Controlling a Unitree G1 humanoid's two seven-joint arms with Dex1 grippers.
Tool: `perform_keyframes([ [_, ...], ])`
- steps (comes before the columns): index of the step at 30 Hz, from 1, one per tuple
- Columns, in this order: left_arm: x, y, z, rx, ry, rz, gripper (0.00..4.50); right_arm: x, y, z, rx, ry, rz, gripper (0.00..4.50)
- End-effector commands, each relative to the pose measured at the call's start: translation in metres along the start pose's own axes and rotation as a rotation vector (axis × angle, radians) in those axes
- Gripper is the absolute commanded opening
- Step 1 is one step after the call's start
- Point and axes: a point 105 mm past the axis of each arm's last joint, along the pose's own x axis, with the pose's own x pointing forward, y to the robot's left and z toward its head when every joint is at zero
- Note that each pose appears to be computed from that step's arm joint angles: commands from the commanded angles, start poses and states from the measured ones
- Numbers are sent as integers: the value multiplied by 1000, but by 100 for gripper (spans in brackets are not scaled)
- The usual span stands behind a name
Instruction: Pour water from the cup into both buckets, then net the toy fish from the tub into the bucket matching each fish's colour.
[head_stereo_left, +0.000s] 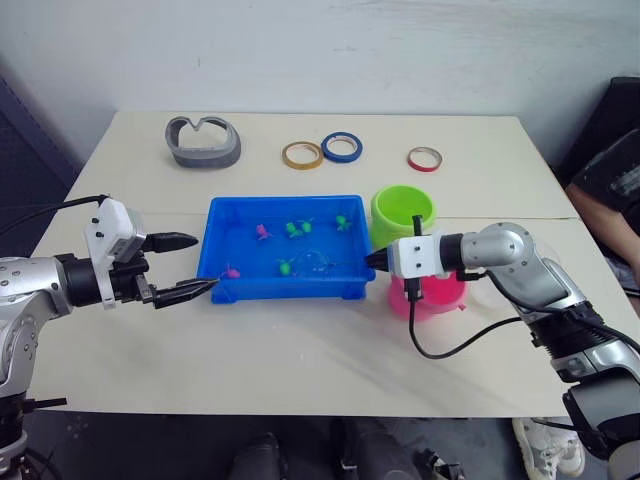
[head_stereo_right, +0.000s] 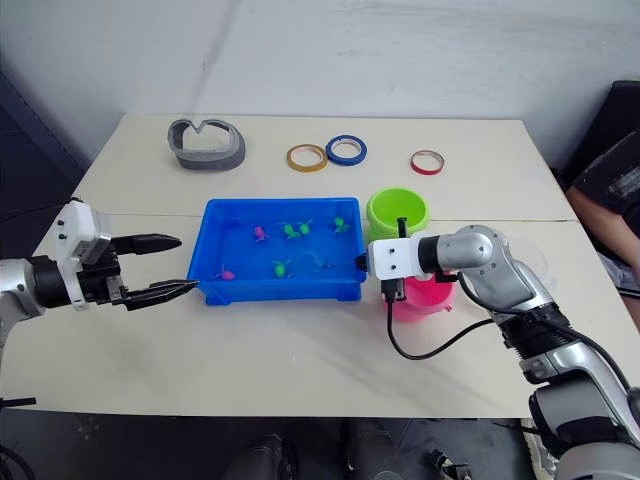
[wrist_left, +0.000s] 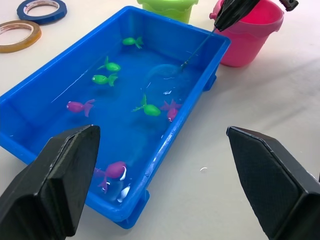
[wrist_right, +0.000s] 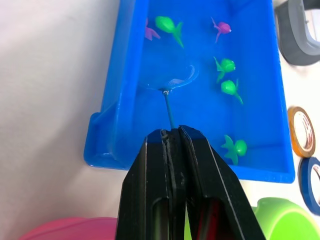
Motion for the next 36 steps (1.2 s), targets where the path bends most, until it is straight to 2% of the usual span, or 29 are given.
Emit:
perform_keyframes([
  [1,1,-1,14,50,-28,-13,443,0,-6,6,-42,-31,-9,0],
  [11,5,-1,19,60,-37,-26,443,15,-1,17,105,-134,6,0],
  [15,4,1,18,59,-37,-23,443,13,-8,17,304,-190,-49,0],
  [26,7,1,18,66,-48,-24,443,2,-8,4,514,-147,-62,0],
  [32,10,3,20,80,-58,-30,443,1,-5,-6,460,-61,-52,0],
  [36,12,4,22,87,-63,-34,443,1,-3,-8,459,-54,-45,0],
])
